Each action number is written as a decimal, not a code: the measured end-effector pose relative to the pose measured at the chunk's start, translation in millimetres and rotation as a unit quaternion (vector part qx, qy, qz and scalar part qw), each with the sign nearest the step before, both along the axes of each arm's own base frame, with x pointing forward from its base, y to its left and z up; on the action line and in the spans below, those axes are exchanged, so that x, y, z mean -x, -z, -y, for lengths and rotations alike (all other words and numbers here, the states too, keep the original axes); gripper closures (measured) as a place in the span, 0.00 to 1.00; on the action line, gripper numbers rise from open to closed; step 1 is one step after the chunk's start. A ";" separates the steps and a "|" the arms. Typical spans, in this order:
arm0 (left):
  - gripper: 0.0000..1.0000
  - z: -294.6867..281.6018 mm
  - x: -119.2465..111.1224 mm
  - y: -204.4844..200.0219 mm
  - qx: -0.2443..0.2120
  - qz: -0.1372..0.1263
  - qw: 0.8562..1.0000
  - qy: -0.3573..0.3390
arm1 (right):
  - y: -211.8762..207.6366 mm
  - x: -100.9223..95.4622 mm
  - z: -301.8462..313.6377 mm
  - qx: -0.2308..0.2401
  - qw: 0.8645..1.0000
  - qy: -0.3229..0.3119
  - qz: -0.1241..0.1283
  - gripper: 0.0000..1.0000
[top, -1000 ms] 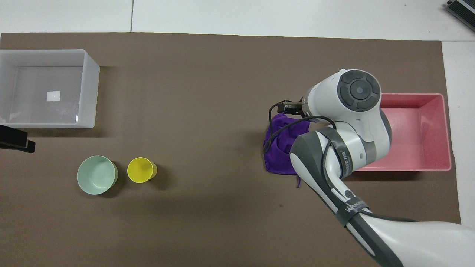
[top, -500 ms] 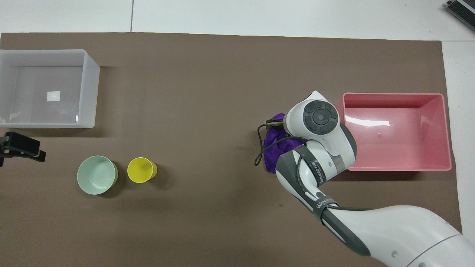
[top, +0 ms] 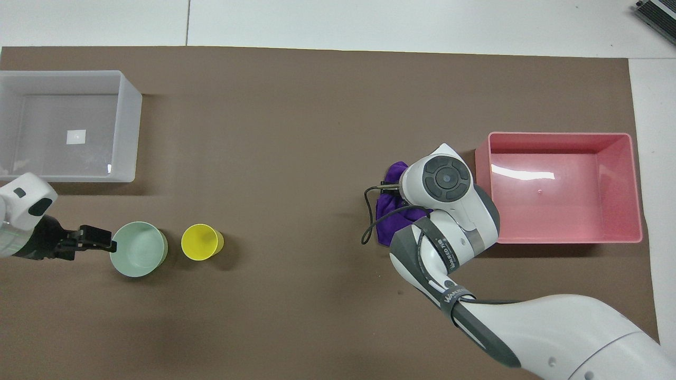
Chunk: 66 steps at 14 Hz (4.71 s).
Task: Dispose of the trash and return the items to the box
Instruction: 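Carry the cloth into the pink tray while the left gripper lifts the bowl, then lower the green bowl into the clear box and open the left gripper, then reach the left gripper to the yellow cup and grasp it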
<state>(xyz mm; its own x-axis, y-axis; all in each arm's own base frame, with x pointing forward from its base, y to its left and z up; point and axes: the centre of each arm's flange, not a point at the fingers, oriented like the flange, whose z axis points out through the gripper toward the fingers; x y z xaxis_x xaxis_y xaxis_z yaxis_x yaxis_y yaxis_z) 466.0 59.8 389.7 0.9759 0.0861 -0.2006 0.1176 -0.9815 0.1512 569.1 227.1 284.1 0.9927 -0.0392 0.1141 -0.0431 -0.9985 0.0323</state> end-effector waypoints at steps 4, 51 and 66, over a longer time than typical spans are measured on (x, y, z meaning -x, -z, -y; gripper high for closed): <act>0.01 -1.5 25.1 57.8 0.000 0.010 1.000 -0.013 | -34.2 -3.0 14.7 0.006 1.000 0.015 0.015 0.77; 0.00 -16.1 -187.0 -89.0 0.024 0.041 0.998 -0.045 | -312.4 -1.4 159.4 0.013 0.996 0.084 -0.001 0.00; 0.00 171.0 -22.2 11.8 -0.017 -0.025 0.998 0.046 | -345.8 35.9 184.2 0.004 0.996 0.066 -0.052 0.00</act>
<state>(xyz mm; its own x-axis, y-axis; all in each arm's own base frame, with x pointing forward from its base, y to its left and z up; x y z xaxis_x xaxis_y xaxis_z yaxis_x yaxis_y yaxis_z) 488.2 -111.2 377.9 0.9686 0.0045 -0.2485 0.0337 -0.9930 0.1131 533.1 42.9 629.8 0.9855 -0.1693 0.0122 -0.1697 -0.9842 0.0513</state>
